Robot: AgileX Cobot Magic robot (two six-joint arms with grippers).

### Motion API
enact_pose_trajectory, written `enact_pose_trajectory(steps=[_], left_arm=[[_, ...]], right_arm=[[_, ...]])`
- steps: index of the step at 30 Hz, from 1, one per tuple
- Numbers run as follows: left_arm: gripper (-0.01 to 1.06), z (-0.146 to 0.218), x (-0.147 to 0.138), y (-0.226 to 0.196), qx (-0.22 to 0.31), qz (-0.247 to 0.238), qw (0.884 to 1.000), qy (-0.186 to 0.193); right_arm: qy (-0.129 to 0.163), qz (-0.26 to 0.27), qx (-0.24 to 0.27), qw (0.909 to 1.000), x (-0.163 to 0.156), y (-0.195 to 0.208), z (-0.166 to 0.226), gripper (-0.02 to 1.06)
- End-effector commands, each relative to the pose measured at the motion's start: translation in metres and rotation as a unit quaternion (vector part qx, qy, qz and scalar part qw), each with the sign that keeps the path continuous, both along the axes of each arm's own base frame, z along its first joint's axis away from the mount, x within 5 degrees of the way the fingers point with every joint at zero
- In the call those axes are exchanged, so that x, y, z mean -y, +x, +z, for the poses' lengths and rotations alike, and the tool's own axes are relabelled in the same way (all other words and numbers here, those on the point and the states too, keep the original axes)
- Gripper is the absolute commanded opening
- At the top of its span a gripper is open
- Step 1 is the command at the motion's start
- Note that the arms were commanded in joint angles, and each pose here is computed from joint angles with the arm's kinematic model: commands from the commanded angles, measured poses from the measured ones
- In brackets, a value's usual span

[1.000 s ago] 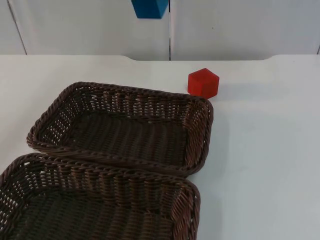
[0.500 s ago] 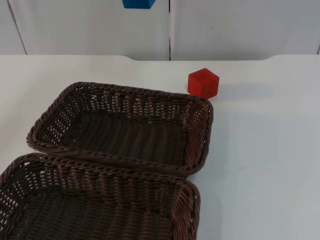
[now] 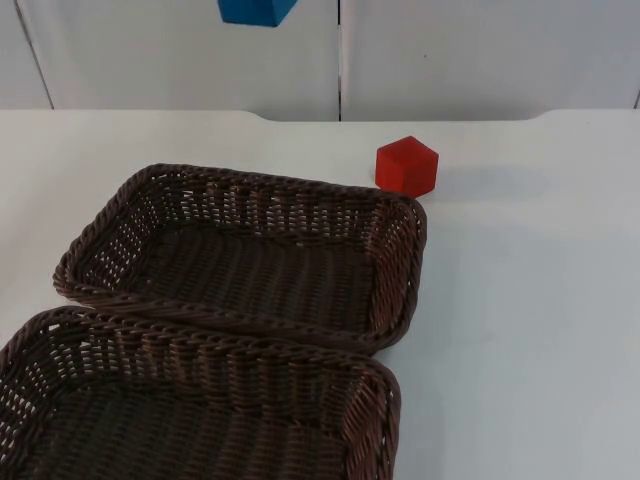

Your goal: Pick up one cube with the left hand and place it into the upper basket. Pick up one cube with the right hand and place it into the lower basket.

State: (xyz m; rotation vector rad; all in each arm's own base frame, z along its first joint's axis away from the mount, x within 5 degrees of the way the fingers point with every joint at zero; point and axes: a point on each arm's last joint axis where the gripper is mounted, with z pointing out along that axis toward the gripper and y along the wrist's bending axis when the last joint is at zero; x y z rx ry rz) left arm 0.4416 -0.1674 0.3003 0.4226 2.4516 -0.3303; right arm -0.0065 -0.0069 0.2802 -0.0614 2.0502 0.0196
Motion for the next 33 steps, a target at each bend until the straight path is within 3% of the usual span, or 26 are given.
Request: enact_pose_trajectory(steps=[1, 10, 33], left_arm=[[0.0, 0.003, 0.0, -0.008, 0.012, 0.002, 1.0, 0.0], [0.0, -0.015, -0.013, -0.035, 0.02, 0.011, 1.0, 0.007], [0.0, -0.099, -0.036, -0.09, -0.025, 0.029, 0.999, 0.033]], right_arm=[[0.0, -0.004, 0.003, 1.0, 0.0, 0.0, 0.0, 1.05], [0.0, -0.004, 0.003, 1.0, 0.0, 0.0, 0.0, 1.05], [0.0, -0.004, 0.003, 1.0, 0.0, 0.0, 0.0, 1.05]])
